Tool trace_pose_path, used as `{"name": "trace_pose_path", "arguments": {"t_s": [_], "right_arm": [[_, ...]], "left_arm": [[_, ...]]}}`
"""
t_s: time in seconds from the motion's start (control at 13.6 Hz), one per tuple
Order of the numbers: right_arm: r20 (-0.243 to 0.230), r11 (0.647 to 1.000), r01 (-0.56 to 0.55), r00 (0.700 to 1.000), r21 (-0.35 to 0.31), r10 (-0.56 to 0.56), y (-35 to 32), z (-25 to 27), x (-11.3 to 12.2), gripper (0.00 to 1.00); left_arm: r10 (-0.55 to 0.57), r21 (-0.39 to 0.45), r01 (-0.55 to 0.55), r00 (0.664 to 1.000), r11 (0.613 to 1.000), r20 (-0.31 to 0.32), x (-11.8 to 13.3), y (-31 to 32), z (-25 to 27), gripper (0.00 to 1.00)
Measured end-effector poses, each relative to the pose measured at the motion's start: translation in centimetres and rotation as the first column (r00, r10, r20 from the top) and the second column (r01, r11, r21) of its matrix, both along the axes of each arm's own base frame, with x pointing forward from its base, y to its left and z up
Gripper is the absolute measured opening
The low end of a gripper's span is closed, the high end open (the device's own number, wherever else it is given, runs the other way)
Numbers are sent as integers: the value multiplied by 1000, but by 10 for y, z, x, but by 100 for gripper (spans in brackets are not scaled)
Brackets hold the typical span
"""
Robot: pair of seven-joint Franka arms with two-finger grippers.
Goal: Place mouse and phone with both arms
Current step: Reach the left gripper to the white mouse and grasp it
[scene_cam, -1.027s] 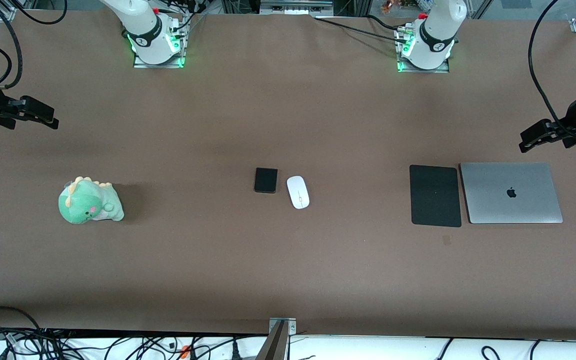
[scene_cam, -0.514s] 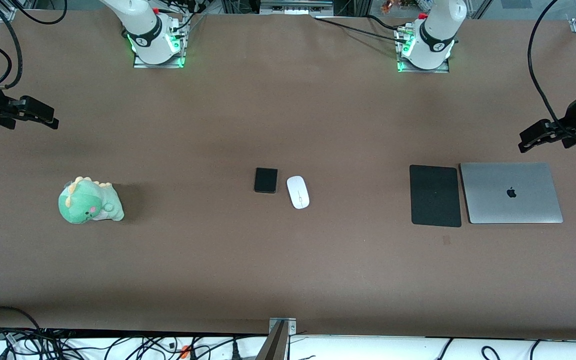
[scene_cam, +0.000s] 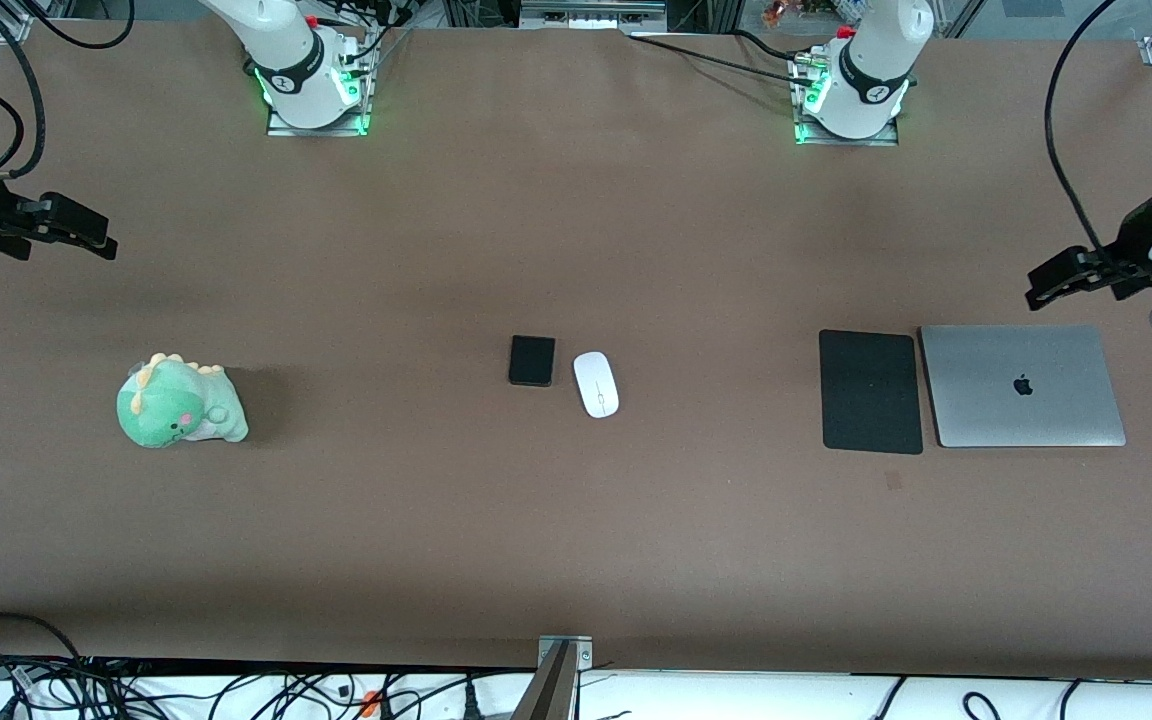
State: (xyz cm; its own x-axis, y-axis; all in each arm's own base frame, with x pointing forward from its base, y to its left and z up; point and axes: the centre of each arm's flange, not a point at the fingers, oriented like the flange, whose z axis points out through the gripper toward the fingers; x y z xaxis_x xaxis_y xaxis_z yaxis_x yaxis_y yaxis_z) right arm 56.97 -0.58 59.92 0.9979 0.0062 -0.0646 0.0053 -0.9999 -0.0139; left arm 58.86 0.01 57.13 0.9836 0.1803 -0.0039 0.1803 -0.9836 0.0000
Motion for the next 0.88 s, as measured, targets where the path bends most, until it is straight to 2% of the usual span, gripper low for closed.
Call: {"name": "trace_pose_path", "arguments": {"t_s": [0.22, 0.51, 0.88], "right_arm": [[-6, 1000, 0, 1000, -1, 0, 0, -4, 2, 100], [-9, 1000, 0, 1000, -2, 0, 1, -6, 3, 100], [-11, 1000, -1, 1000, -2, 1, 1, -7, 3, 100]], "left_arm": [[49, -57, -49, 999, 997, -3, 17, -35, -27, 100], [94, -79, -95, 995, 992, -18, 39, -111, -83, 100], [150, -95, -155, 987, 983, -61, 51, -268, -153, 100]]}}
